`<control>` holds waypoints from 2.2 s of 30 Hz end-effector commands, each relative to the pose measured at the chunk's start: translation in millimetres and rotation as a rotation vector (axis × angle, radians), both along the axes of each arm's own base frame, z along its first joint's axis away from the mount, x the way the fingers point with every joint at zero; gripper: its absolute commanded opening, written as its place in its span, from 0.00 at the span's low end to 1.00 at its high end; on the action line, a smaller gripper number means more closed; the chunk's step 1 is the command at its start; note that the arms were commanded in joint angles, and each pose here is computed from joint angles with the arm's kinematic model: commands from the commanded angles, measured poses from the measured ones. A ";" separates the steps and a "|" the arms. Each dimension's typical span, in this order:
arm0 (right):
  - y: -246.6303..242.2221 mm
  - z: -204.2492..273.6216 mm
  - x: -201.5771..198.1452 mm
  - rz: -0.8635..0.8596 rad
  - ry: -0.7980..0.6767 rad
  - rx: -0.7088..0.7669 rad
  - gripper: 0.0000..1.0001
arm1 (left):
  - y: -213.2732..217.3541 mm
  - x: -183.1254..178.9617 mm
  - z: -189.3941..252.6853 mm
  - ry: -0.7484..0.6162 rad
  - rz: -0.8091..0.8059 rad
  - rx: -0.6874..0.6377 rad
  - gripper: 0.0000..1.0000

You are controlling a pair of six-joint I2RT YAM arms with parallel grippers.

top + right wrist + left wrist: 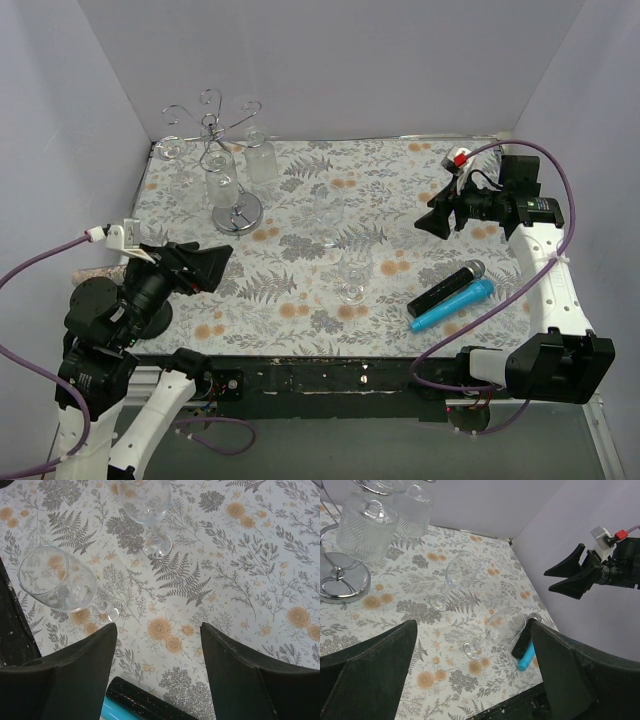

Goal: Place the wine glass upside down on the wine glass rack
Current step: Pick up the wine glass at the center of the board.

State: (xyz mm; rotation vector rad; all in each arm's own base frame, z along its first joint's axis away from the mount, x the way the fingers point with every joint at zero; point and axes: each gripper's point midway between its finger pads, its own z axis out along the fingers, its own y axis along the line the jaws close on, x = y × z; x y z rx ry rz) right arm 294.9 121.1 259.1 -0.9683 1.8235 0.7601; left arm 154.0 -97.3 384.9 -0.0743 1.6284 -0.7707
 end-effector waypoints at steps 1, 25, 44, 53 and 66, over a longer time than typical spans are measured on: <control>0.2 13.9 2.1 0.007 -0.055 -0.038 0.76 | -4.8 0.4 -0.6 -0.011 -0.026 -0.005 0.98; 32.9 -5.4 -13.4 0.127 -0.074 -0.196 0.76 | -4.2 -0.4 -16.9 0.014 -0.024 0.006 0.98; 39.2 -3.3 -21.9 0.213 -0.197 -0.299 0.76 | -4.4 1.2 -21.2 0.005 -0.024 0.010 0.98; 41.8 -5.3 -34.2 0.302 -0.311 -0.303 0.80 | -7.9 3.0 -24.9 0.009 -0.038 0.000 0.98; 45.5 -5.1 -32.6 0.304 -0.234 -0.281 0.80 | -7.3 2.3 -28.7 0.017 -0.036 0.004 0.98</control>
